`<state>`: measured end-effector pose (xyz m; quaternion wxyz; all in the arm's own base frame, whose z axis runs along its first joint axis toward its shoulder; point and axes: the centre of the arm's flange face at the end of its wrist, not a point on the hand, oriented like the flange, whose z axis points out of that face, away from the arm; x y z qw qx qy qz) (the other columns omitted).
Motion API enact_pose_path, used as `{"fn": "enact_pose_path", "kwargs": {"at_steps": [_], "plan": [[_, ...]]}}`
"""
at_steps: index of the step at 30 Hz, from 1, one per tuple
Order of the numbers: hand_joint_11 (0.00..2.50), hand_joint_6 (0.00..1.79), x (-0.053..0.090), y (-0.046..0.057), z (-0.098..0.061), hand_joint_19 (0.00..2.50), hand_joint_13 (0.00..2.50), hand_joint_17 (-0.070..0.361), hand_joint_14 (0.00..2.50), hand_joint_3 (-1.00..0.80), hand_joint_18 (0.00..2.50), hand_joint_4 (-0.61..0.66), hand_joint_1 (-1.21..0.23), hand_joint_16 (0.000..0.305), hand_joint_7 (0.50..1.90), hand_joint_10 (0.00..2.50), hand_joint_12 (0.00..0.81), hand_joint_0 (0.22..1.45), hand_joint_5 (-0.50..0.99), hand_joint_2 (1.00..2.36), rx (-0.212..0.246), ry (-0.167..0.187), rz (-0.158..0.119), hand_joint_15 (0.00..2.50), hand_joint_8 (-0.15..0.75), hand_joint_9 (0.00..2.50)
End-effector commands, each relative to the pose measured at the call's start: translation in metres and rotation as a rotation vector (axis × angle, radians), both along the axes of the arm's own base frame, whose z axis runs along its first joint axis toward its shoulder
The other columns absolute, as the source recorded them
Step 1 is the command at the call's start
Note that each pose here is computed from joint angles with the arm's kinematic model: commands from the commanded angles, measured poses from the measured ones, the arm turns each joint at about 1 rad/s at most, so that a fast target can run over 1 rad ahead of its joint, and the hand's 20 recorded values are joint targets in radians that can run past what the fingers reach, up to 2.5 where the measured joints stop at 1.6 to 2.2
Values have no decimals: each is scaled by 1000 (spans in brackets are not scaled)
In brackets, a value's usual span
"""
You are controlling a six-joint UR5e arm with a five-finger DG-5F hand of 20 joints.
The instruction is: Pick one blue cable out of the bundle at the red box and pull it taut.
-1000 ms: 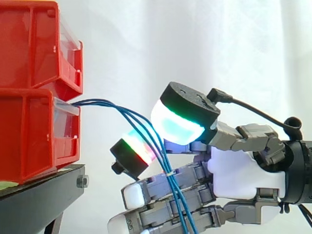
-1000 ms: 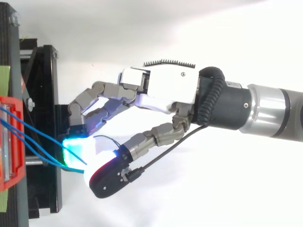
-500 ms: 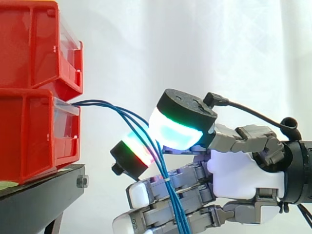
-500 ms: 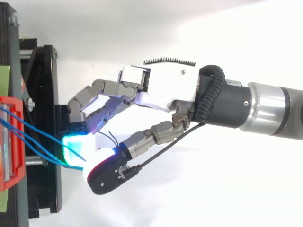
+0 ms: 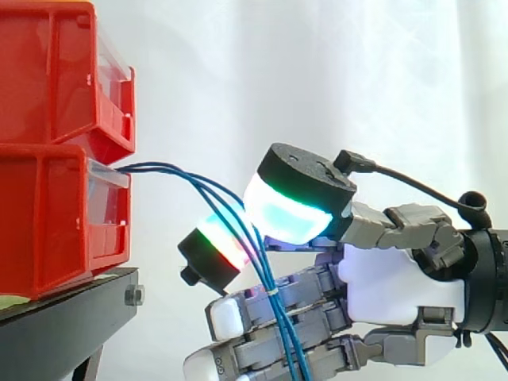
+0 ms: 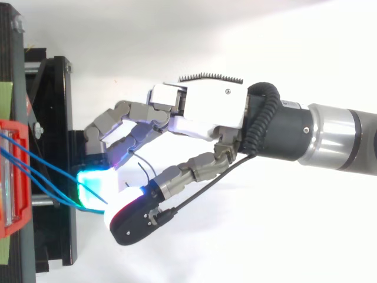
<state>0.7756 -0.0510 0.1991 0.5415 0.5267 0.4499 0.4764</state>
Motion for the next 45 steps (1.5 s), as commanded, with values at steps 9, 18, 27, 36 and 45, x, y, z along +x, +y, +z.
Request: {"fn": "enact_pose_path", "kwargs": {"at_steps": [9,18,27,36,45], "plan": [[582,803,0,3,0,327,688,106,10,-500,604,-38,-651,47,948,10,381,495,-117,1000,1,-1,-1,292,266,906],[554,782,0,4,0,324,693,127,10,-500,616,10,-588,57,1005,8,423,408,-96,1000,-4,-2,1,295,306,923],[635,892,0,4,0,299,646,111,9,-500,557,43,-893,49,1046,10,393,501,-165,1000,-2,-2,1,291,296,816],[662,914,0,4,0,294,648,101,9,-500,564,58,-887,45,1038,13,371,598,-184,1000,-1,1,2,289,289,787],[683,946,1,4,1,304,714,99,10,-157,634,-14,-863,44,1185,10,367,651,-180,1020,-3,-5,2,310,299,843]]}}
